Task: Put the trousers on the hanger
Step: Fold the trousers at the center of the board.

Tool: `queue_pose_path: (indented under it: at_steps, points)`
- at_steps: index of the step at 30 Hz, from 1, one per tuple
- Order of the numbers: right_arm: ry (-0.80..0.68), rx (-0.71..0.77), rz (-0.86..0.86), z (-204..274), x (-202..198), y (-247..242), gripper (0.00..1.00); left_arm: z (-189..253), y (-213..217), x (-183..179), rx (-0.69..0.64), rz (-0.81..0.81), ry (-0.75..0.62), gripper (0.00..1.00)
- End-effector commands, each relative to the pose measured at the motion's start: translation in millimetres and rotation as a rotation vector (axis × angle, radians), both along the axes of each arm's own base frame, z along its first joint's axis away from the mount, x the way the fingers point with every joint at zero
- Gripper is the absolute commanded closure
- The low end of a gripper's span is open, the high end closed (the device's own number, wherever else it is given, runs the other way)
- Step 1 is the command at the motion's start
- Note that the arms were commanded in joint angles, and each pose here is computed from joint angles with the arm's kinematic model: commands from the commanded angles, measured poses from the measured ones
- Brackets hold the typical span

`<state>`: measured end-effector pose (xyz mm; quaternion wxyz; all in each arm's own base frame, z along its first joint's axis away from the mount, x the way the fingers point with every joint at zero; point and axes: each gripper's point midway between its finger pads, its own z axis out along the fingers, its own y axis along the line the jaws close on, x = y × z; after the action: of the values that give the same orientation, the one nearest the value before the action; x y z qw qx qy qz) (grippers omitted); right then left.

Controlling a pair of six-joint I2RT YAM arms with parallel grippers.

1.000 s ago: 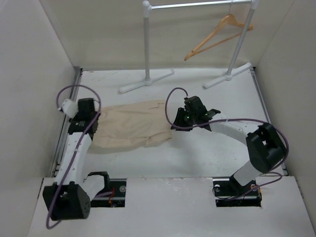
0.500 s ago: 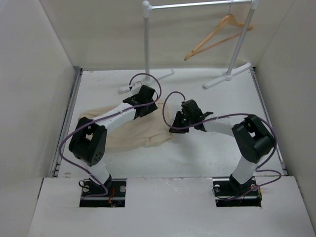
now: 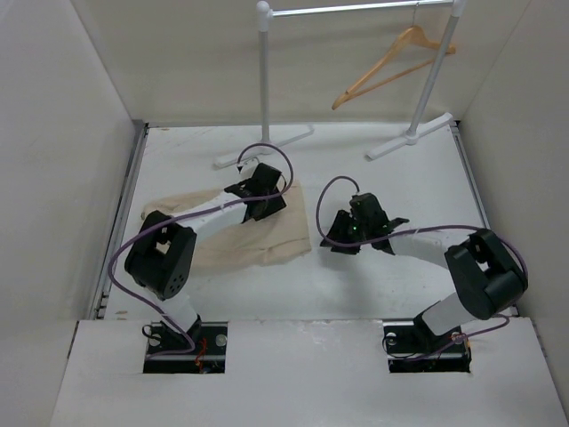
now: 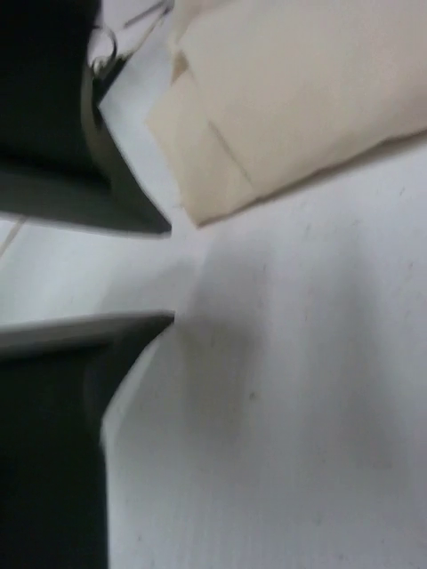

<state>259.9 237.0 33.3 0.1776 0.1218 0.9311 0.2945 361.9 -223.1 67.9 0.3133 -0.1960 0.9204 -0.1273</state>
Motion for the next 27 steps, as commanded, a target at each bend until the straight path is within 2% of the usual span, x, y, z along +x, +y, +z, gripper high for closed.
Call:
queue_pose_path:
  at_steps: [1,2,4,8,10,11,12,13,15,17,24,26,27]
  points:
    - [-0.137,0.066,0.042,47,22,21,0.42,51,-1,7,-0.083,0.017,-0.12,0.55]
    - [-0.153,0.07,0.061,53,25,30,0.36,60,4,10,-0.091,0.03,-0.14,0.55]
    - [-0.159,0.072,0.072,55,36,42,0.31,76,18,13,-0.099,0.061,-0.173,0.54]
    - [-0.097,0.051,0.071,24,51,56,0.31,79,52,7,-0.101,0.123,-0.185,0.54]
    - [-0.059,0.039,0.055,6,54,58,0.39,68,69,-1,-0.098,0.15,-0.162,0.54]
    - [-0.048,0.042,0.044,1,55,58,0.46,64,76,-4,-0.099,0.16,-0.151,0.54]
    - [-0.038,0.047,0.038,-4,53,59,0.56,58,83,-8,-0.098,0.172,-0.138,0.54]
    - [-0.024,0.052,0.025,-8,49,57,0.72,51,94,-10,-0.094,0.192,-0.127,0.54]
    - [-0.01,0.055,0.008,-10,42,52,0.87,42,111,-13,-0.085,0.229,-0.109,0.54]
    - [0.003,0.051,-0.024,-11,30,39,0.93,33,126,-15,-0.089,0.259,-0.088,0.54]
    - [0.038,0.009,-0.091,-16,-17,-12,0.94,-1,150,-13,-0.062,0.295,-0.031,0.54]
    - [0.036,-0.013,-0.105,-18,-25,-22,0.9,-10,155,-13,-0.05,0.307,-0.012,0.54]
    - [0.028,-0.019,-0.106,-17,-26,-26,0.85,-11,157,-12,-0.049,0.311,-0.007,0.54]
